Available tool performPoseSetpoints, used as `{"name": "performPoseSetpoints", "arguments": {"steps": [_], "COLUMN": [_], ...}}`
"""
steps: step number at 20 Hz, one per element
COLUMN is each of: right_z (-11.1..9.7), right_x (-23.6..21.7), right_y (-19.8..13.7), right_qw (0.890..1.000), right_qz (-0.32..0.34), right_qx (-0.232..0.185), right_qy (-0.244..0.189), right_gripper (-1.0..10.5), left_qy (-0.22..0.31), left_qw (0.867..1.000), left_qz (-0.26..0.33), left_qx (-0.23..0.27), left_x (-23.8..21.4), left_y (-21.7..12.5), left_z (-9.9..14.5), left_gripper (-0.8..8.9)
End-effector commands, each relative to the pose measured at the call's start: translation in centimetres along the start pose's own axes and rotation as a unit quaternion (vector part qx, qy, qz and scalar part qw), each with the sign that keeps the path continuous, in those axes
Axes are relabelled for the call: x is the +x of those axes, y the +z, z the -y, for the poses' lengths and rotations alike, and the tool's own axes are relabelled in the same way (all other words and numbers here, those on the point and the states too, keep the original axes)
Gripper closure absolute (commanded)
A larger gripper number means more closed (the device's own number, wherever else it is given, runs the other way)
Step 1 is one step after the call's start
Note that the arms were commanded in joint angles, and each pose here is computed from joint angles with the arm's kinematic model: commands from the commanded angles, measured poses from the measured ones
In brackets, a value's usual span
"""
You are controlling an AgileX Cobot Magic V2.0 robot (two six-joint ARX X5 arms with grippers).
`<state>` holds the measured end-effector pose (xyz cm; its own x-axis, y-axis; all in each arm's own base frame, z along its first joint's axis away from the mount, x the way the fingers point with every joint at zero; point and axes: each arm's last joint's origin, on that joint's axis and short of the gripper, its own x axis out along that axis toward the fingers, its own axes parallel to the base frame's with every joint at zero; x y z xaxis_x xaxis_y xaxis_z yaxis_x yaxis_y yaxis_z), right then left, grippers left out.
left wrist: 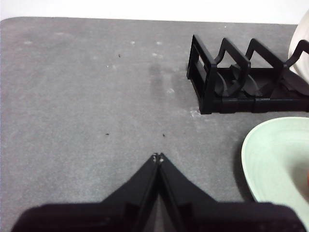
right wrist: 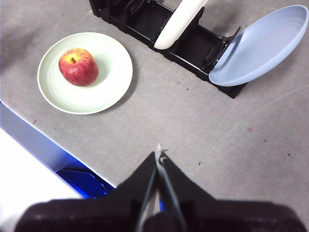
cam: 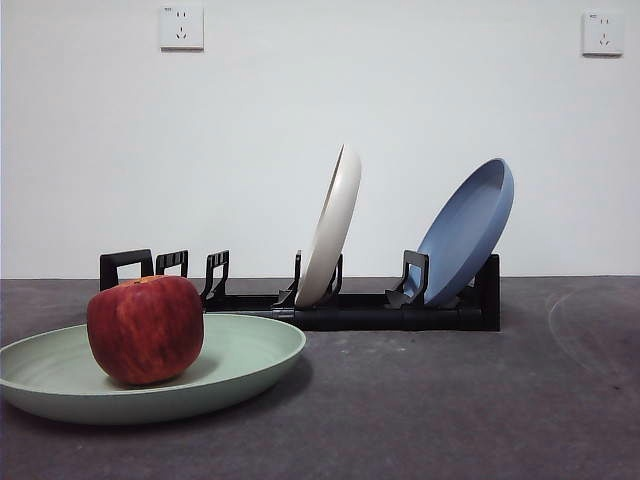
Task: Take the green plate from the plate rack,put the plate on the table,take the apple from the table,put the apple in the plate
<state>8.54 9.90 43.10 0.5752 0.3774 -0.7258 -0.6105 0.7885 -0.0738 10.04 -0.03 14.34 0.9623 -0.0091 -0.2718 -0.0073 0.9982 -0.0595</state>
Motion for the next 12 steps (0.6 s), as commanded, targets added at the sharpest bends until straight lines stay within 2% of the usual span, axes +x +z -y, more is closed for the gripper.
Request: {"name": "performPoseSetpoints", "arguments": {"steps": [1,3,5,7,9,12], "right_z": [0.0,0.5,1.2,2.9,5.2,7.9], "right_x": [0.4,0.6,1.2,3.3,6.4,11.5], "right_y": [0.3,0.9,1.8,2.6,1.4,-4.8], "right_qw": [1.000,0.996,0.987,0.964,0.943,0.930], "right_qz": [0.009,0.053,0.108,0.211,0.292,0.329], "right_qx": [-0.013,-0.029,-0.018,0.029,0.059,0.070], "right_qy": [-0.017,-0.068,-0.121,-0.157,-0.152,-0.149], "right_gripper": [9.5,9.5,9.5,9.5,9.5,9.5], "left_qy": [0.003,0.003,0.003,0.004,0.004,0.005], "left_qw": [1.000,1.000,1.000,1.000,1.000,0.999], "left_qz": [-0.004,-0.009,-0.014,-0.021,-0.027,-0.037], "left_qx": [0.007,0.007,0.007,0.007,0.007,0.006], "left_x": [0.1,0.2,0.2,0.3,0.4,0.5], "left_y": [-0.2,-0.3,-0.3,-0.4,-0.5,-0.7], "left_z": [-0.1,-0.1,-0.1,-0.1,-0.1,-0.1], "left_gripper": [8.17,8.17,8.17,8.17,8.17,8.17]}}
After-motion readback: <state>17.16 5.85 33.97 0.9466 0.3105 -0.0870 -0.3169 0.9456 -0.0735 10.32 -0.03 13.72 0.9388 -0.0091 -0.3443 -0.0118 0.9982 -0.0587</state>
